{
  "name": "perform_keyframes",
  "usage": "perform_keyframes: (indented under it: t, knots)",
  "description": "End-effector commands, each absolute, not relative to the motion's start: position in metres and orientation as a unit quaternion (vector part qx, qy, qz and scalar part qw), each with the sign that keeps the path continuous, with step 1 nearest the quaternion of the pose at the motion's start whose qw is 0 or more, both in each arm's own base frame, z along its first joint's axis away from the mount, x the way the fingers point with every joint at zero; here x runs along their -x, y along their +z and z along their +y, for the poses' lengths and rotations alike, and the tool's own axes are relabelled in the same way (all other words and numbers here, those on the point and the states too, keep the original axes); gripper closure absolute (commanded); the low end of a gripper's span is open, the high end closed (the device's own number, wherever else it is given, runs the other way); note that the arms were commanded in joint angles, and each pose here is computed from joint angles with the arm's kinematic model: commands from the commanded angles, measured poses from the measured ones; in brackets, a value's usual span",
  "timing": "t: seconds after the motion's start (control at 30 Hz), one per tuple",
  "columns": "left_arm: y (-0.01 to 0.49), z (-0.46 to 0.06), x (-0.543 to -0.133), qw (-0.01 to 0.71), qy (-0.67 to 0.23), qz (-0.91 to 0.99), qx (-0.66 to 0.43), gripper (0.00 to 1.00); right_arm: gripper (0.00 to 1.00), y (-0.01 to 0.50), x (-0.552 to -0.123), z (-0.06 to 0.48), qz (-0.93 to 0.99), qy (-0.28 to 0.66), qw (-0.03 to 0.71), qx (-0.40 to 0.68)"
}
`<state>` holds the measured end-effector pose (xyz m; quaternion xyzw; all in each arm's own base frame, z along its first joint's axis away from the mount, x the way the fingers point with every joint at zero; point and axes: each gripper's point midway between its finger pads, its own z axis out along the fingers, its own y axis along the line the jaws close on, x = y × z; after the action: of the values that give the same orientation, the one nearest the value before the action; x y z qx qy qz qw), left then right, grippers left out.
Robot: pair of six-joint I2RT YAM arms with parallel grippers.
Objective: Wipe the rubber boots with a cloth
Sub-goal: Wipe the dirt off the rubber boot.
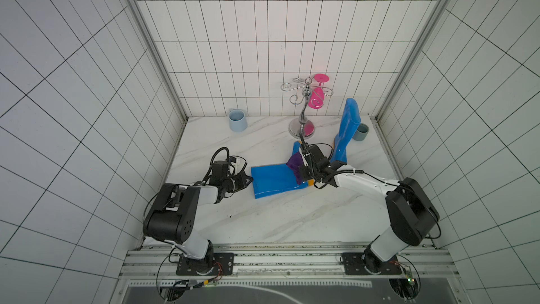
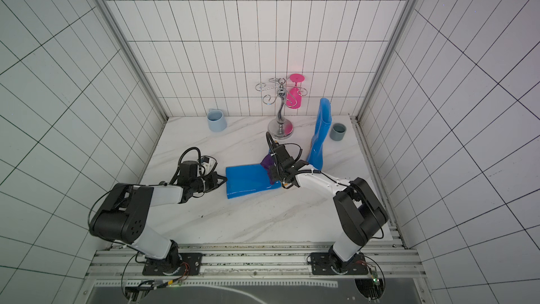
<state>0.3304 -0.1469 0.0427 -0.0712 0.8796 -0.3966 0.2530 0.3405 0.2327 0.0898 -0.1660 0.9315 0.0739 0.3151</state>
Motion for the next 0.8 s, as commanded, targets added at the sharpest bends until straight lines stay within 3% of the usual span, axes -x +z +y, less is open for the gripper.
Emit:
perform_keyframes:
  t: [0.0, 0.27, 0.5, 0.77]
  knots:
    - [0.049, -0.135, -0.343, 0.281, -0.374, 0.881, 0.075, 1.00, 1.00, 0.055, -0.291, 0.217, 0.955, 0.058, 0.240, 0.166]
    - [0.052, -0.134, -0.344, 0.286, -0.372, 0.880, 0.074, 1.00, 1.00, 0.055, -0.255, 0.212, 0.957, 0.065, 0.231, 0.162]
    - [0.051, -0.133, -0.342, 0.285, -0.371, 0.881, 0.074, 1.00, 1.00, 0.079, -0.268, 0.197, 0.953, 0.058, 0.266, 0.136]
    - [0.055, -0.134, -0.343, 0.289, -0.372, 0.879, 0.071, 1.00, 1.00, 0.119, -0.282, 0.120, 0.949, 0.041, 0.311, 0.031]
